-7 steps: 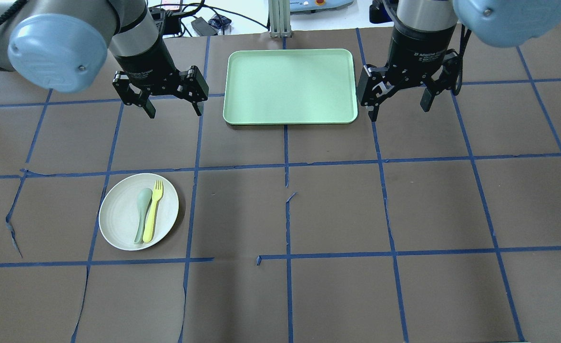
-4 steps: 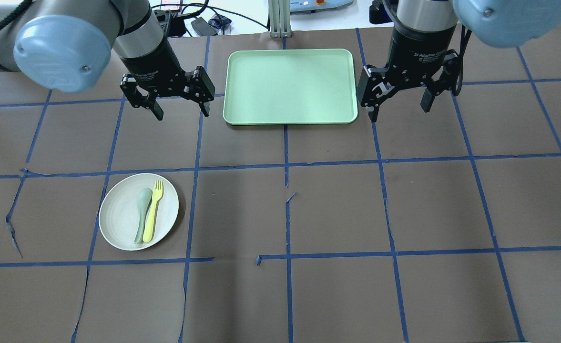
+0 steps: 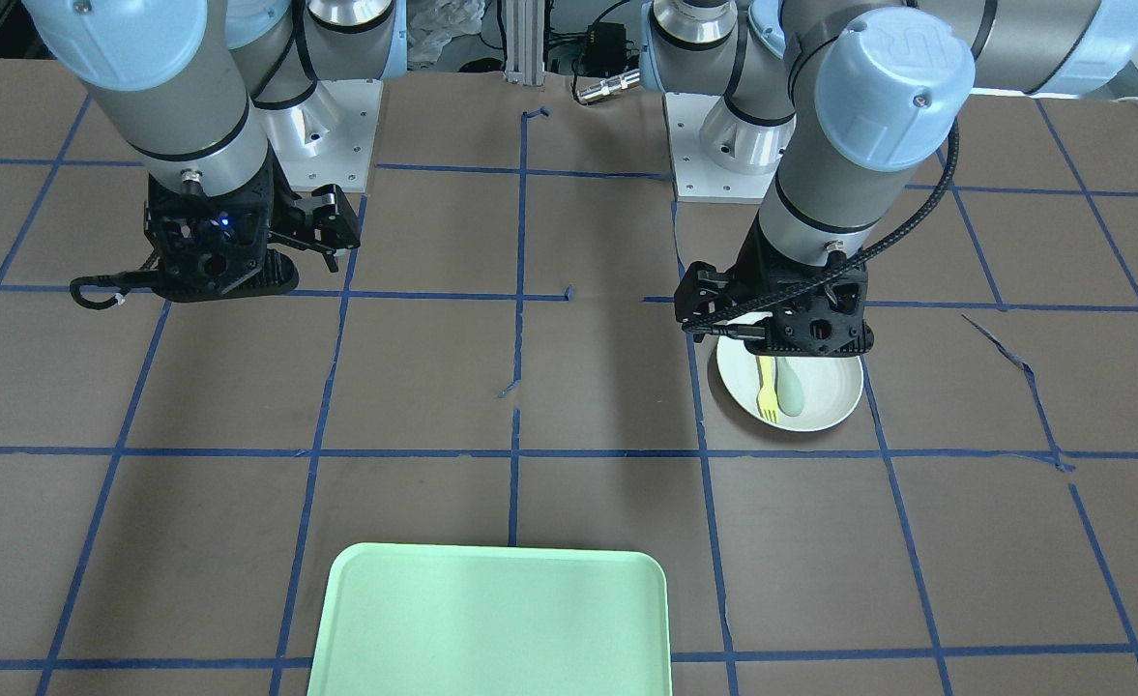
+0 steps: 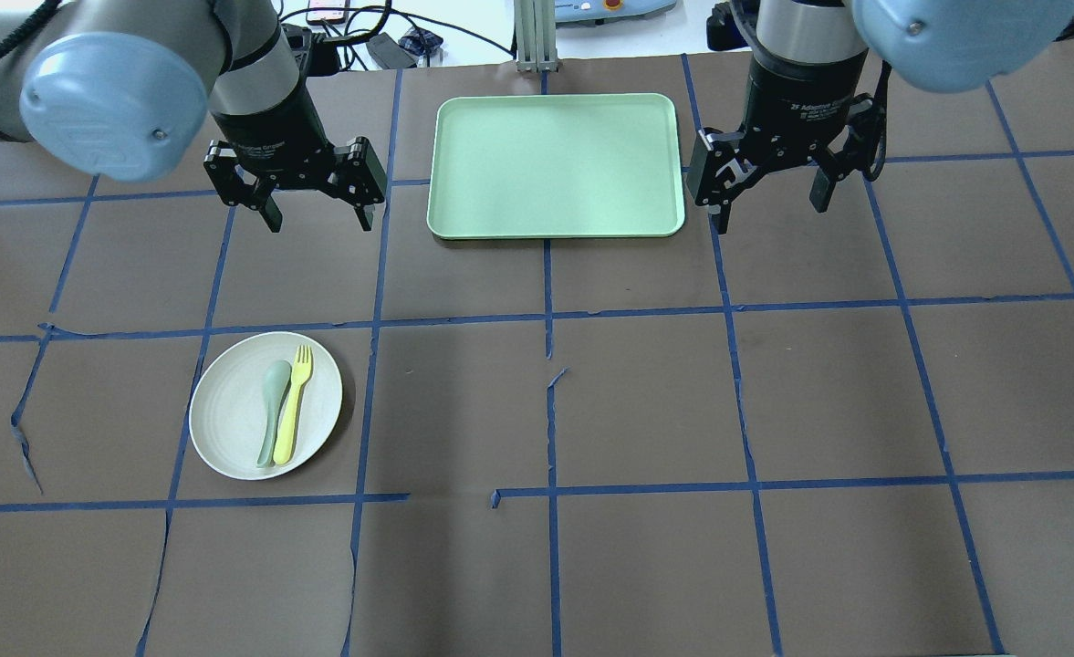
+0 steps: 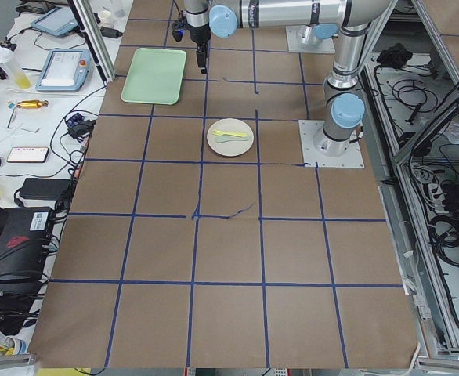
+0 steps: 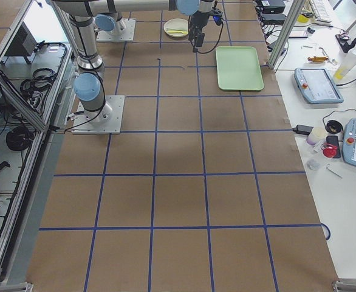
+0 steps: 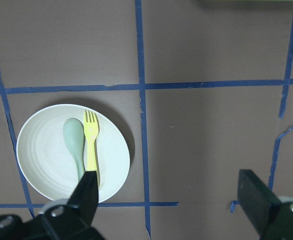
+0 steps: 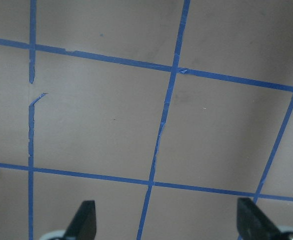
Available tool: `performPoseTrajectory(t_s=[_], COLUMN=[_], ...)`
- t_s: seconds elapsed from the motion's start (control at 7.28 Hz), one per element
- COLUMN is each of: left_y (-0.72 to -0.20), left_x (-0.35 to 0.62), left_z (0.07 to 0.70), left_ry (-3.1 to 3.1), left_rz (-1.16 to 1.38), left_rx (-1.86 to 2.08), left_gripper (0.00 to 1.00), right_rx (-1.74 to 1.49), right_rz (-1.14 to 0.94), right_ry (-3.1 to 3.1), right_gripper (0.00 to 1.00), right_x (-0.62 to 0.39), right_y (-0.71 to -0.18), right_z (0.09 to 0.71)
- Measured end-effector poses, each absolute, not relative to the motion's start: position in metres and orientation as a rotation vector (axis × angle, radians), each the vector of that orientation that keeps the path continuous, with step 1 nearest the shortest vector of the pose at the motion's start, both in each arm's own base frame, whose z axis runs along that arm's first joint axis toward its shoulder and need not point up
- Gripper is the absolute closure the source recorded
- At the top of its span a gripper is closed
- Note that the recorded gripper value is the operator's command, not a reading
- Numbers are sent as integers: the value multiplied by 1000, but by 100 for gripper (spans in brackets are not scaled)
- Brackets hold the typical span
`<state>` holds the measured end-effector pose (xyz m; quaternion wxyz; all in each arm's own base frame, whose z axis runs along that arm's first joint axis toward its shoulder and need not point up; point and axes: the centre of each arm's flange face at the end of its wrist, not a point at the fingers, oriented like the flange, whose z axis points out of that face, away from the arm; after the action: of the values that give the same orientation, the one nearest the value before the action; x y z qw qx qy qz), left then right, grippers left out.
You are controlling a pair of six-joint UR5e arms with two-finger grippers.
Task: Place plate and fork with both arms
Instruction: 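Move the left gripper down to the rim of the white plate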
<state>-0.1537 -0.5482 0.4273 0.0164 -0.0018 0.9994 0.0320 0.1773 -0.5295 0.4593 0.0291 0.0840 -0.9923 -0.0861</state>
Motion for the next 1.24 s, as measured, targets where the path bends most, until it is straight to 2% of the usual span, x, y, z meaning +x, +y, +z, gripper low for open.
performPoseTrajectory(t_s=[0.41,0.82,1.24], left_y=[-559,-531,-489], left_x=[-26,105,107], left_z=[406,334,257], left_ry=[3108,3138,3173], left_rz=[162,249,376], left_rx=[-193,-296,-236], left_gripper=[0,0,3], right_rx=[255,223,173], right_rz=[-259,-271,-311], right_ry=[-3069,-3082,-3077], right_gripper=[0,0,0], right_x=[179,181,181], right_y=[-542,-545,-545], right_z=[445,439,426])
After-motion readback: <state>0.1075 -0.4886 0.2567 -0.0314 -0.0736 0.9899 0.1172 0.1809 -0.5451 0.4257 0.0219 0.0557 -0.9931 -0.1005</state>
